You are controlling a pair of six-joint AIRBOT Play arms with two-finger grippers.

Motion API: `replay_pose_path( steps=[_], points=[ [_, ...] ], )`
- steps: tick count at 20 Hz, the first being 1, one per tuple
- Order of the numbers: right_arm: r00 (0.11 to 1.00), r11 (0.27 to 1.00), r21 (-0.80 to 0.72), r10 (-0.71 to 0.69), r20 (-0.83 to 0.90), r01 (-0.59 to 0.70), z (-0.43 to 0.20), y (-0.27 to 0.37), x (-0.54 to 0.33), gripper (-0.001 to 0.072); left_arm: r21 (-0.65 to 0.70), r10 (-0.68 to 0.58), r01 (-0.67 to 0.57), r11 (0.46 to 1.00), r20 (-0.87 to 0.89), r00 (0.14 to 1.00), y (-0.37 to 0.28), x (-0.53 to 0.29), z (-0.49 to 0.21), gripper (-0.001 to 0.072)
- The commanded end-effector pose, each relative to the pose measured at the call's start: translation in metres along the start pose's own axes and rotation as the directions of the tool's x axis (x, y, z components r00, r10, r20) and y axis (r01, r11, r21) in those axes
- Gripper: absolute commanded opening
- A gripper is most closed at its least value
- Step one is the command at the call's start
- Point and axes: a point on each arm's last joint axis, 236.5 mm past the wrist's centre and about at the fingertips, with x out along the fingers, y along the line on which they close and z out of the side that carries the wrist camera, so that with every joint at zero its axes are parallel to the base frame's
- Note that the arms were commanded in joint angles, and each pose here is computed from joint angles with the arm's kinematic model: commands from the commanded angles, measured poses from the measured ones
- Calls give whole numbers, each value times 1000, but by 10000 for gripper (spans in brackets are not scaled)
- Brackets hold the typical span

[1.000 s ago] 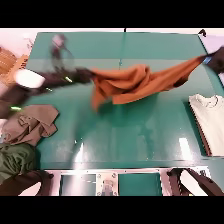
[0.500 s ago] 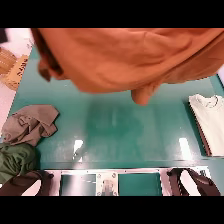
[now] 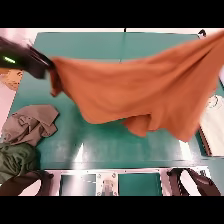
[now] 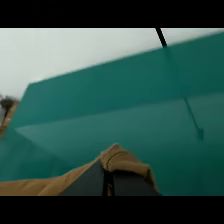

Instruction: Fold the shirts.

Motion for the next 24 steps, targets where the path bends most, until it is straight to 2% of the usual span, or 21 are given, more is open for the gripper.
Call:
replay_pose_path(
  steps=[1, 4, 9, 10, 11, 12, 15, 18, 22, 24],
  points=[
    [968, 976, 177, -86, -234, 129, -114, -100, 78, 15, -156, -143, 116, 981, -177, 974, 11, 113, -71, 25],
    [910, 931, 257, -147, -389, 261, -189, -168, 122, 15, -272, -182, 127, 954, -185, 966, 31, 182, -85, 25],
    [866, 890, 318, -147, -478, 327, -224, -214, 164, 15, -375, -153, 126, 919, -43, 987, 61, 232, -47, 27],
    [864, 888, 319, -147, -482, 330, -224, -217, 168, 15, -365, -144, 122, 923, -34, 989, 64, 230, -39, 161],
    [866, 890, 317, -148, -478, 327, -220, -218, 171, 15, -374, -140, 113, 921, -45, 989, 65, 225, -35, 528],
    [869, 900, 298, -150, -471, 317, -215, -217, 172, 15, -388, -144, 97, 916, -93, 985, 65, 216, -36, 668],
    [865, 928, 240, -142, -481, 286, -205, -212, 171, 15, -380, -170, 22, 925, -361, 917, 58, 174, -71, 667],
    [862, 931, 228, -145, -486, 285, -205, -212, 170, 15, -450, -248, -42, 892, -563, 788, 39, 142, -118, 667],
    [858, 927, 219, -166, -486, 303, -204, -222, 165, 15, -526, -316, -90, 846, -630, 709, 16, 130, -160, 666],
    [860, 922, 226, -176, -480, 315, -201, -228, 162, 15, -553, -329, -108, 826, -628, 705, 3, 128, -182, 667]
  ],
)
